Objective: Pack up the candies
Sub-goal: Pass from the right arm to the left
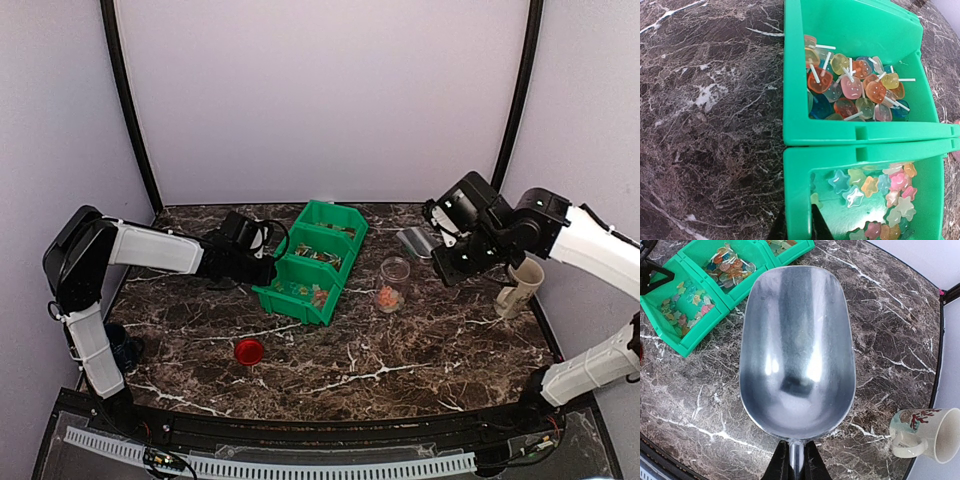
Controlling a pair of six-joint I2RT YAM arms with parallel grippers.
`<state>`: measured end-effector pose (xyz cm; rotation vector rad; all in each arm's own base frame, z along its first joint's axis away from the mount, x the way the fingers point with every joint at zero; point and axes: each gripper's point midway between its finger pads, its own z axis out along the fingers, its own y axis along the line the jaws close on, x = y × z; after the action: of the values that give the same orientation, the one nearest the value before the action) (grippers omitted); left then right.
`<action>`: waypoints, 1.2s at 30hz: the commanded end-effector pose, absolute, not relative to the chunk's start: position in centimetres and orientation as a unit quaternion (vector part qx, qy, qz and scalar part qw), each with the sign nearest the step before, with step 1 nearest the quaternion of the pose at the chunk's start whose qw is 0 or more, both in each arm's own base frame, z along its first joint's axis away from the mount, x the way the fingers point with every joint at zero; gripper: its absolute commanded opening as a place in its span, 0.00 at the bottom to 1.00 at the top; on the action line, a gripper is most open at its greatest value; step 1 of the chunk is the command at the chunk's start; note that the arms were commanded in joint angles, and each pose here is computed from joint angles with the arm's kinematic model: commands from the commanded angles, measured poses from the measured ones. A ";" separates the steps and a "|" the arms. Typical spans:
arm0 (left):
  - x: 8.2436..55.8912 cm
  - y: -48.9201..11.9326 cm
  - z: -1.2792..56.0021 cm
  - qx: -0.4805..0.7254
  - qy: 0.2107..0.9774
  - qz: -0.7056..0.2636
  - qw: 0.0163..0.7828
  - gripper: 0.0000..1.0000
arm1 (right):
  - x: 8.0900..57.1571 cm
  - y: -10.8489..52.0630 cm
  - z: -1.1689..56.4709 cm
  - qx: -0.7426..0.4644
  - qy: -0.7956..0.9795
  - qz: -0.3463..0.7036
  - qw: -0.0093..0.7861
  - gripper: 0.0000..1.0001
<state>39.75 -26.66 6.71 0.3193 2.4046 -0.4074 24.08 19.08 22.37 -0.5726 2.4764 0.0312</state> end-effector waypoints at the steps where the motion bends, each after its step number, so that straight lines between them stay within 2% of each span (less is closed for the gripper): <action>1: 42.6 -28.1 12.0 0.110 0.886 -0.188 0.409 0.00 | 26.6 20.6 24.6 -0.175 0.891 0.055 0.415 0.00; 7: 42.7 -27.8 12.1 0.108 0.887 -0.183 0.409 0.00 | 28.0 20.3 25.8 -0.150 0.848 0.066 0.503 0.00; 15: 42.6 -27.6 12.3 0.106 0.888 -0.182 0.408 0.00 | 29.7 20.1 27.6 -0.158 0.806 0.029 0.569 0.00; 26: 42.8 -27.0 12.9 0.097 0.890 -0.174 0.410 0.10 | 31.6 18.3 29.7 -0.146 0.770 0.038 0.620 0.00; 36: 43.3 -26.4 14.3 0.090 0.893 -0.154 0.413 0.22 | 33.7 17.1 30.7 -0.152 0.770 0.045 0.618 0.00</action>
<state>42.07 -26.56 9.86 0.2691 2.3433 -0.3748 32.87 16.29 27.90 -0.3344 1.8418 0.0386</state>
